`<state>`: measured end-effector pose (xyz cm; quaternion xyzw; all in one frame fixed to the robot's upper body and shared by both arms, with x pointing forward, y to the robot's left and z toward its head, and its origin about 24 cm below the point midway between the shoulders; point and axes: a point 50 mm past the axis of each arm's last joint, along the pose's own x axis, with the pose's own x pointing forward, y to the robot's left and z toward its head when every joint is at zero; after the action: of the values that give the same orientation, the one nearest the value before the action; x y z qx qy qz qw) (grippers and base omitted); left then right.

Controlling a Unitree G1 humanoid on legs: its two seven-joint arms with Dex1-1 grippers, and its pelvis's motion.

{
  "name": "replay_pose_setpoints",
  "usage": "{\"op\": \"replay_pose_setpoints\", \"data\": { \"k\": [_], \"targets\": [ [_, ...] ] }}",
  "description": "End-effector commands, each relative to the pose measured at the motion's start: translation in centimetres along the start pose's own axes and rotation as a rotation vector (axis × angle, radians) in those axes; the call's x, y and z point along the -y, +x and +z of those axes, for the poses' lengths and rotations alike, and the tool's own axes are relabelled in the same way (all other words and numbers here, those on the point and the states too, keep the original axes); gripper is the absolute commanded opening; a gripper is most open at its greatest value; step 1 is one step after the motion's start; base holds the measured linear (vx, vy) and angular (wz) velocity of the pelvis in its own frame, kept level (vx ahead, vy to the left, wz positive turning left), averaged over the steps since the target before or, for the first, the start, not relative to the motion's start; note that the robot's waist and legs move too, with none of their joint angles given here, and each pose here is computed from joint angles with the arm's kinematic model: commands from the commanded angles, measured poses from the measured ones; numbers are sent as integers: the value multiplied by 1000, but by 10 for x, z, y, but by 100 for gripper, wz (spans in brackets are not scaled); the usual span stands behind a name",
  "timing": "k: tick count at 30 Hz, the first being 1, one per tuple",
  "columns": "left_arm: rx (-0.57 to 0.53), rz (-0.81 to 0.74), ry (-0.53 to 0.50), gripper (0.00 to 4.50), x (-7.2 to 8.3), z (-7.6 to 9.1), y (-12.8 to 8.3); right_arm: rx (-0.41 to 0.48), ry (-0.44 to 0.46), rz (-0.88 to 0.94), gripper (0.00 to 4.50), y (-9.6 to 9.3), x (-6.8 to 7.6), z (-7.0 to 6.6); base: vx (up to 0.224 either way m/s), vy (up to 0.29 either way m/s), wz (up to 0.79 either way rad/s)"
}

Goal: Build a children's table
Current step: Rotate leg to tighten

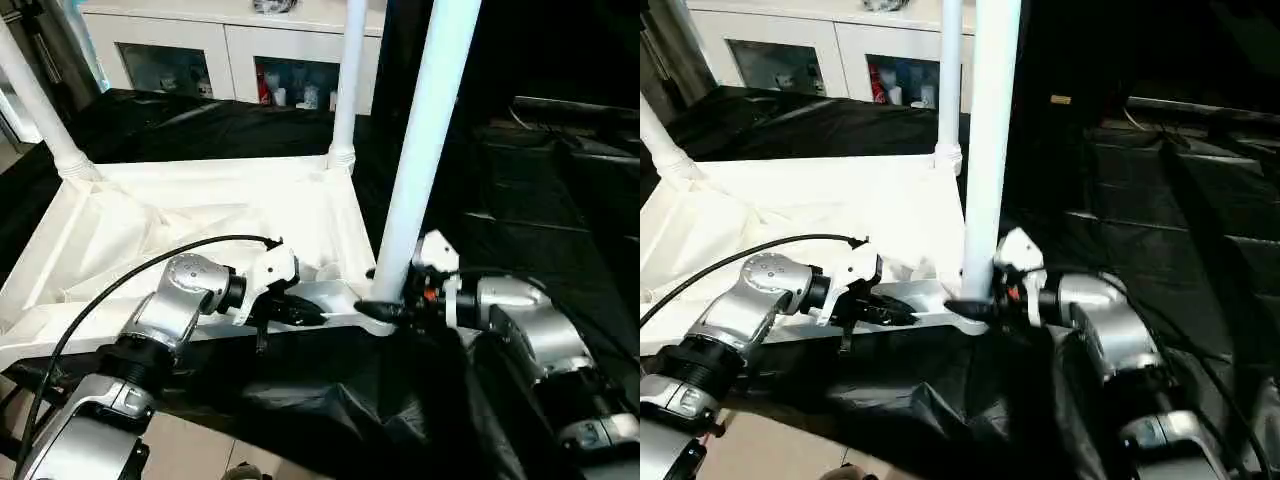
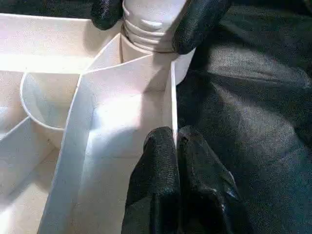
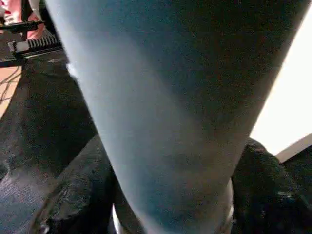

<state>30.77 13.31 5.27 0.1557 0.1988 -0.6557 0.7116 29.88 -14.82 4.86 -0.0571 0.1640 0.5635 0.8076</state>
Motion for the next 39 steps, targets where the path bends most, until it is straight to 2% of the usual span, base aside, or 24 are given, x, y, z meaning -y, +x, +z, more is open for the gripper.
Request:
{"op": "replay_pose_setpoints", "data": {
  "k": [1, 11, 13, 14, 15, 18, 21, 24, 28, 29, 31, 32, 34, 37, 39],
  "targets": [
    [30, -3, 52, 0, -1, 12, -1, -12, -10, 2, 275, -1, -1, 0, 0, 0, 0],
    [54, 54, 29, 0, -5, 17, 6, 34, 73, -20, 267, 11, -10, -8, 0, 0, 0],
    [76, 110, 9, 0, -10, 22, 13, 56, 108, -119, 267, 17, -7, -10, 0, 0, 0],
    [81, 172, -8, 0, -15, 26, 19, 64, 138, -225, 267, 26, -2, -13, 0, 0, 0],
    [81, 173, -8, 0, -15, 26, 20, 64, 139, -226, 267, 26, -2, -13, 0, 0, 0],
    [78, 253, -28, 0, -22, 32, 30, 76, 219, -390, 267, 40, 6, -15, 0, 0, 0],
    [86, 329, -54, 0, -28, 41, 43, 103, 295, -516, 267, 57, 9, -11, 0, 0, 0],
    [97, 357, -67, 0, -29, 53, 61, 106, 266, -606, 267, 81, 9, 1, 0, 0, 0],
    [111, 325, -56, 0, -26, 58, 69, 123, 233, -563, 267, 93, 5, 11, 0, 0, 0],
    [116, 301, -53, 0, -24, 59, 70, 143, 236, -486, 302, 97, 1, 15, 0, 0, 0],
    [115, 292, -45, 0, -24, 57, 69, 158, 250, -468, 302, 97, 1, 17, 0, 0, 0],
    [111, 279, -36, 0, -23, 55, 65, 161, 247, -462, 339, 95, 2, 17, 0, 0, 0],
    [108, 272, -35, 0, -23, 53, 64, 160, 240, -458, 342, 94, 2, 17, 0, 0, 0],
    [104, 238, -18, 0, -21, 48, 57, 147, 204, -427, 381, 88, 4, 15, 0, 0, 0],
    [103, 195, 4, 0, -18, 42, 49, 120, 149, -346, 390, 75, 5, 11, 0, 0, 0]
  ]
}}
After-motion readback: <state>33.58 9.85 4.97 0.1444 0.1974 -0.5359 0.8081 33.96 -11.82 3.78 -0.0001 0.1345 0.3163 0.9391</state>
